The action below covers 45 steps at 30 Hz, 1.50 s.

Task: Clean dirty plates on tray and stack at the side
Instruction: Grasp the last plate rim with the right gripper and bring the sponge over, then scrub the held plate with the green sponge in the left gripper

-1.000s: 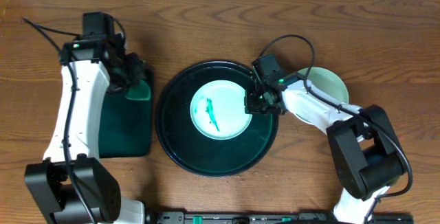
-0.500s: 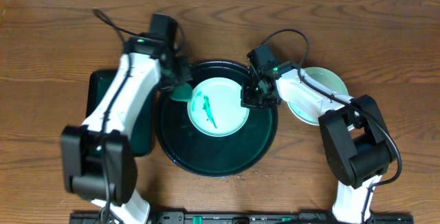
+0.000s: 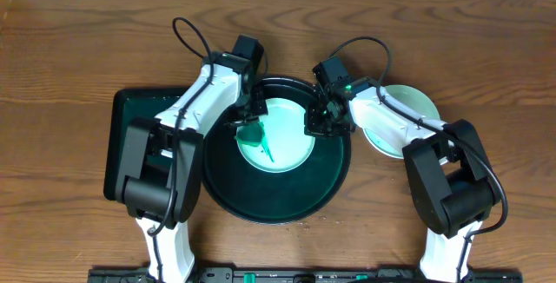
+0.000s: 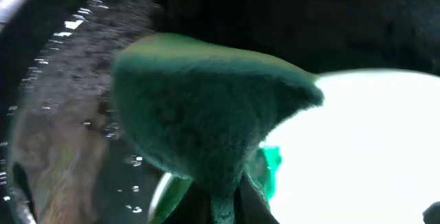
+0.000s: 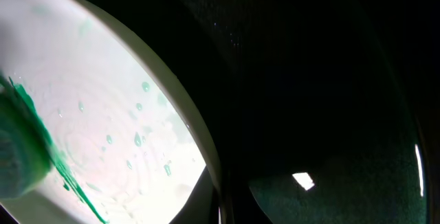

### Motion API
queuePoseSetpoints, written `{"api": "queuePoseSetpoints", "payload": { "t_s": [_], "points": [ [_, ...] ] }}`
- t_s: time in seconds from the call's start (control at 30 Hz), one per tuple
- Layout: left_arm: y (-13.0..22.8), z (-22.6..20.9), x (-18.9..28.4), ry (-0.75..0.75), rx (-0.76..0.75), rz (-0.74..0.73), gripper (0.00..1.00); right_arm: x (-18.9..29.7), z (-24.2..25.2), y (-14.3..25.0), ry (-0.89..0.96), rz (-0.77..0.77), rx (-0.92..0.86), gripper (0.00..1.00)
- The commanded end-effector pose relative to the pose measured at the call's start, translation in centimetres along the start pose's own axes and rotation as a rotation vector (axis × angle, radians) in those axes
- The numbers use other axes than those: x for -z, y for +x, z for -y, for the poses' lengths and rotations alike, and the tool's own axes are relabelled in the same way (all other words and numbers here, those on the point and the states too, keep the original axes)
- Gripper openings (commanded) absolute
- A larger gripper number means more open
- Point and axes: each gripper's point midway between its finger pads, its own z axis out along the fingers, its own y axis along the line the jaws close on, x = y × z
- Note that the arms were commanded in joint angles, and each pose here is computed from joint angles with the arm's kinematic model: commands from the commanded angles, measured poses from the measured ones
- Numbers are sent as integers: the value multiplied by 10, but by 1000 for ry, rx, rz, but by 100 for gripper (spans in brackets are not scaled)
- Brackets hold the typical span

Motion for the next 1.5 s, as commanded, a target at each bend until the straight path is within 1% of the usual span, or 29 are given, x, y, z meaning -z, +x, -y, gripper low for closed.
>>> {"api": "queuePoseSetpoints", "payload": {
  "t_s": [0.0, 0.07, 0.17, 0.3, 0.4, 0.53, 0.57, 0.63, 0.77, 0.83, 0.93, 1.07, 1.13, 1.17, 1.23, 1.3, 1.37, 1.4, 1.43, 1.47],
  "points": [
    [57, 50, -27, 166, -173, -218, 7, -15, 10, 2, 37, -19, -13, 1],
    [73, 62, -25, 206, -252, -256, 7, -15, 10, 2, 37, -18, -13, 1],
    [89, 69, -25, 199, -319, -284, 7, -15, 10, 2, 38, -19, -10, 1],
    [97, 75, -25, 211, -397, -289, 7, -15, 10, 2, 38, -19, -10, 1],
    [105, 86, -19, 314, -511, -316, 7, -15, 10, 2, 38, -19, -10, 1],
    [95, 79, -19, 296, -506, -292, 7, -15, 10, 2, 38, -19, -10, 1],
    [90, 74, -20, 275, -497, -279, 7, -15, 10, 2, 38, -19, -10, 1],
    [72, 52, -25, 158, -410, -232, 7, -15, 10, 2, 38, -19, -10, 1],
    [26, -21, -26, -213, -107, -63, 8, -15, 10, 2, 38, -19, -10, 1],
    [9, -50, -17, -346, -25, 13, 7, -15, 10, 2, 38, -19, -10, 1],
    [-5, -71, -7, -435, 1, 67, 7, -15, 10, 2, 38, -19, -10, 1],
    [-7, -72, -6, -443, 1, 75, 7, -15, 10, 2, 37, -19, -10, 1],
    [-2, -65, -8, -422, -10, 62, 7, -15, 10, 2, 37, -19, -10, 1],
    [2, -58, -11, -388, -25, 39, 7, -15, 10, 2, 37, -19, -10, 1],
    [16, -32, -19, -260, -108, -41, 7, -15, 10, 2, 37, -19, -10, 1],
    [37, 8, -23, -36, -238, -147, 7, -15, 10, 2, 37, -19, -10, 1],
    [56, 46, -19, 179, -344, -220, 7, -15, 10, 2, 37, -19, -10, 1],
    [70, 78, -10, 366, -436, -254, 7, -15, 10, 2, 37, -19, -10, 1],
    [72, 89, -7, 417, -464, -249, 7, -15, 10, 2, 37, -19, -10, 1],
    [71, 94, -7, 431, -476, -235, 7, -15, 10, 1, 37, -18, -10, 1]
  ]
}}
